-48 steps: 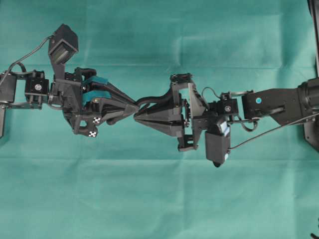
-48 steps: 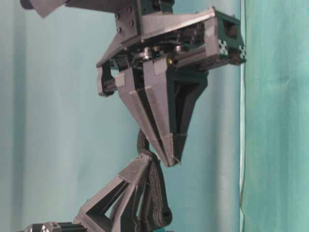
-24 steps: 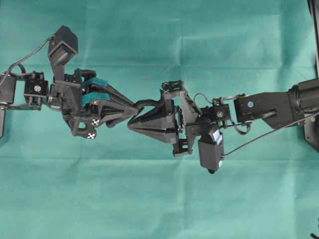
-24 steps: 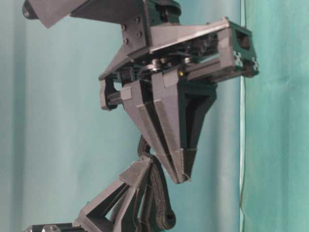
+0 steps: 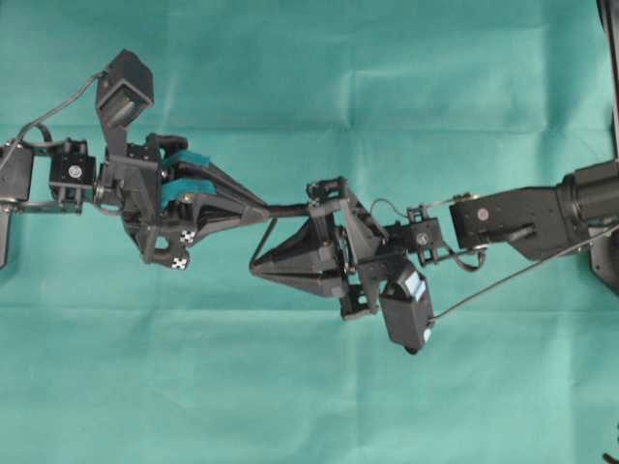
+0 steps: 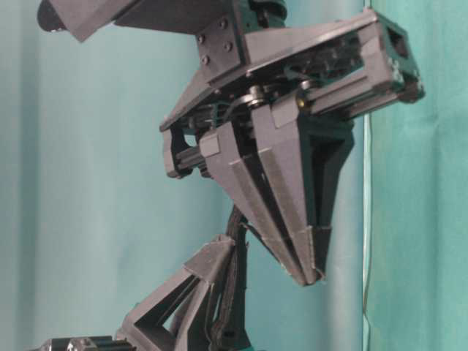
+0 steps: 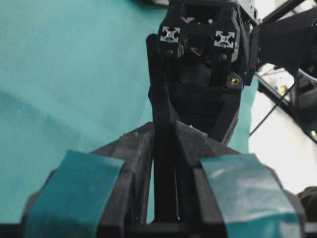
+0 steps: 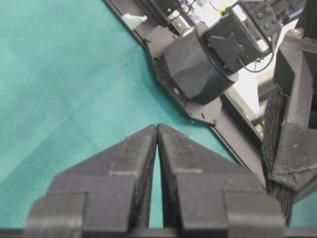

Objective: Peel off the Velcro with your right arm.

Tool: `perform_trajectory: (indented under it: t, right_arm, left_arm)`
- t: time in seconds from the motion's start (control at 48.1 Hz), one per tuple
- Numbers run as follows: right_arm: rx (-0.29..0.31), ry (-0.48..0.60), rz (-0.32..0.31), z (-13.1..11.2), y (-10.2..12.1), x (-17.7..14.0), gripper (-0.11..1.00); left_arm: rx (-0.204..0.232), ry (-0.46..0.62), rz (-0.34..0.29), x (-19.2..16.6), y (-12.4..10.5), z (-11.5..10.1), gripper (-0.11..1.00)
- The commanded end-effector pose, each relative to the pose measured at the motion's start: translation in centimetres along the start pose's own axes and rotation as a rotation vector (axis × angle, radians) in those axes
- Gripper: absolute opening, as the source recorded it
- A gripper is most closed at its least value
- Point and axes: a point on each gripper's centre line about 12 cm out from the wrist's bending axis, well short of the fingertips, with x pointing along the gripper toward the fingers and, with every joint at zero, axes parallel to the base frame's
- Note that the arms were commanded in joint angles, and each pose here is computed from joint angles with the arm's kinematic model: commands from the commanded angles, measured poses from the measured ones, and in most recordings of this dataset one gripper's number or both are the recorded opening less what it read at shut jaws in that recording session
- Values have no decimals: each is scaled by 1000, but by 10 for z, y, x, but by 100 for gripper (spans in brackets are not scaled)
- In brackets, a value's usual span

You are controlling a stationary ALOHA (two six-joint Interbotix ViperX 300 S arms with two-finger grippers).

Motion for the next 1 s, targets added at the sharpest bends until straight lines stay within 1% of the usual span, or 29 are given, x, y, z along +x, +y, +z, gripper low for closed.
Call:
perform_trajectory:
  t: [0.0, 0.353, 0.561, 0.81, 0.977]
  right_arm:
    - [-21, -39, 13, 16, 3, 3, -9]
    - [-31, -46, 18, 19, 4, 6, -9]
    - [-38, -48, 23, 21, 3, 16, -9]
    - [-41, -53, 15, 23, -1, 28, -9]
    - [-43, -43, 28, 24, 2, 36, -9]
  left_arm:
    - [-2, -42, -24, 0, -7, 12, 10]
    - [1, -43, -23, 1, -6, 13, 10]
    - [1, -48, -26, 5, -5, 11, 10]
    - [11, -60, -35, 5, -5, 11, 10]
    - [14, -57, -35, 6, -5, 10, 10]
